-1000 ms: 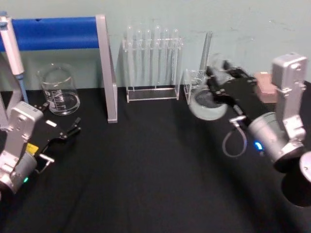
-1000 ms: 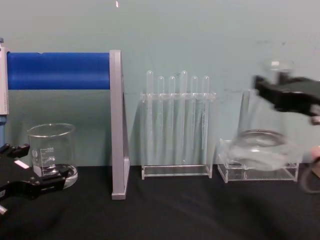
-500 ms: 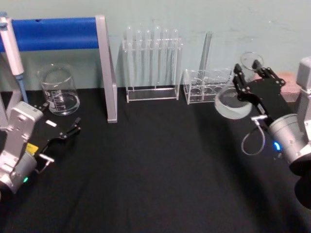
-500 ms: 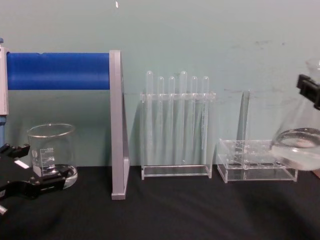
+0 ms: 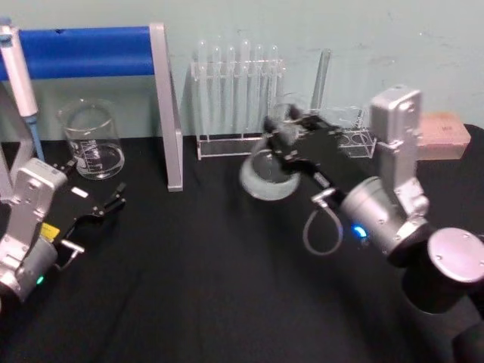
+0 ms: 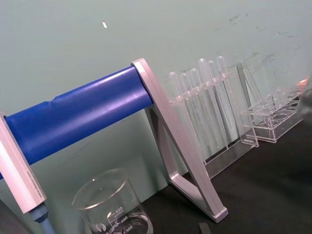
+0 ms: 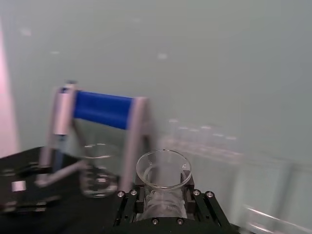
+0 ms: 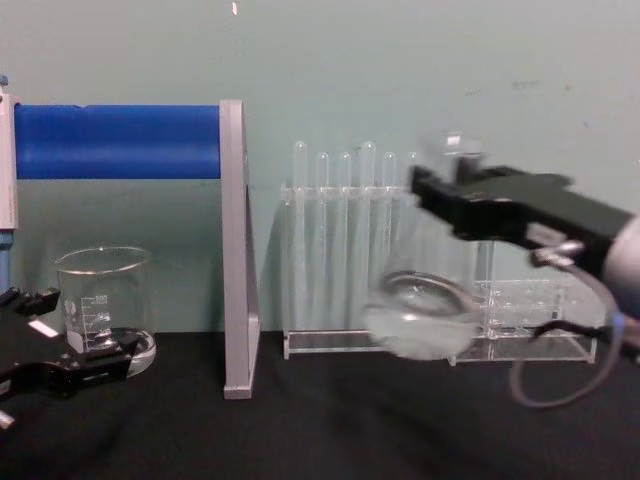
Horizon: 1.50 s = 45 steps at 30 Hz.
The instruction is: Grasp the erlenmeyer flask with one hand, shake it three times, then place it back.
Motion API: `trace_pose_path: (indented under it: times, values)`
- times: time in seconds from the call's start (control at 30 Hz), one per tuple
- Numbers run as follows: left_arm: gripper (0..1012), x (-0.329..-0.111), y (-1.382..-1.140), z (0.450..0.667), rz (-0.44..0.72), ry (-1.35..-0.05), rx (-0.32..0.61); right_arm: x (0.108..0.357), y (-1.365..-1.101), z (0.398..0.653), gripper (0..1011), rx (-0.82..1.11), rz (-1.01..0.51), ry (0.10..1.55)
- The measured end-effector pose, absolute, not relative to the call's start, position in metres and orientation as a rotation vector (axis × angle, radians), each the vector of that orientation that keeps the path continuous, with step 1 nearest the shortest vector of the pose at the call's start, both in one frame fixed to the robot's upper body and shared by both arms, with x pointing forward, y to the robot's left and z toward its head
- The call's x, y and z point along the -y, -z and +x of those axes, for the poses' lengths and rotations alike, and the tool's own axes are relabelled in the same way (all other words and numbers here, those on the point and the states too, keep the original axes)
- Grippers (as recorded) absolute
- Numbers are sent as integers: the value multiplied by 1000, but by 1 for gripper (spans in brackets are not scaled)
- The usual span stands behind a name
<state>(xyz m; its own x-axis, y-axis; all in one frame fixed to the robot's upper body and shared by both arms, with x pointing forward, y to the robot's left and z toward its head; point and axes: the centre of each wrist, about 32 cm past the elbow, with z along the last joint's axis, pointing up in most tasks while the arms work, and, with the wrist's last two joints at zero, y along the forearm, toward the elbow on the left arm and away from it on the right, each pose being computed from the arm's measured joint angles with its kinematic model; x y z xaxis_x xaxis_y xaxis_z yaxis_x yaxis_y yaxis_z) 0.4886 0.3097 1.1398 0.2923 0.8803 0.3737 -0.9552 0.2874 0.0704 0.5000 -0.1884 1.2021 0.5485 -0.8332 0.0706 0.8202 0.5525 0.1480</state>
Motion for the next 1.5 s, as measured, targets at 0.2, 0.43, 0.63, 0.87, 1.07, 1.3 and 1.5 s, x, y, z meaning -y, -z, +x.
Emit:
trace_pose_path:
  times: [0.2,0.43,0.63,0.87,1.07,1.3,1.5]
  values:
    - [1001,-310,-1140,489,304,-1248,285,169,-1201,505,449,127,102,852]
    - [1001,-310,-1140,489,305,-1248,285,157,-1200,508,449,123,104,787]
    - [1001,-310,-1140,489,305,-1248,285,164,-1200,510,449,125,104,833]
    - [1001,-310,-1140,489,305,-1248,285,191,-1201,507,449,140,103,1006]
    - [1001,-310,-1140,489,305,-1248,285,216,-1201,501,449,149,92,1158]
    - [1001,-310,-1140,489,305,-1248,285,236,-1200,492,449,156,75,1287]
    - [1001,-310,-1140,489,305,-1248,285,240,-1200,490,449,157,70,1321]
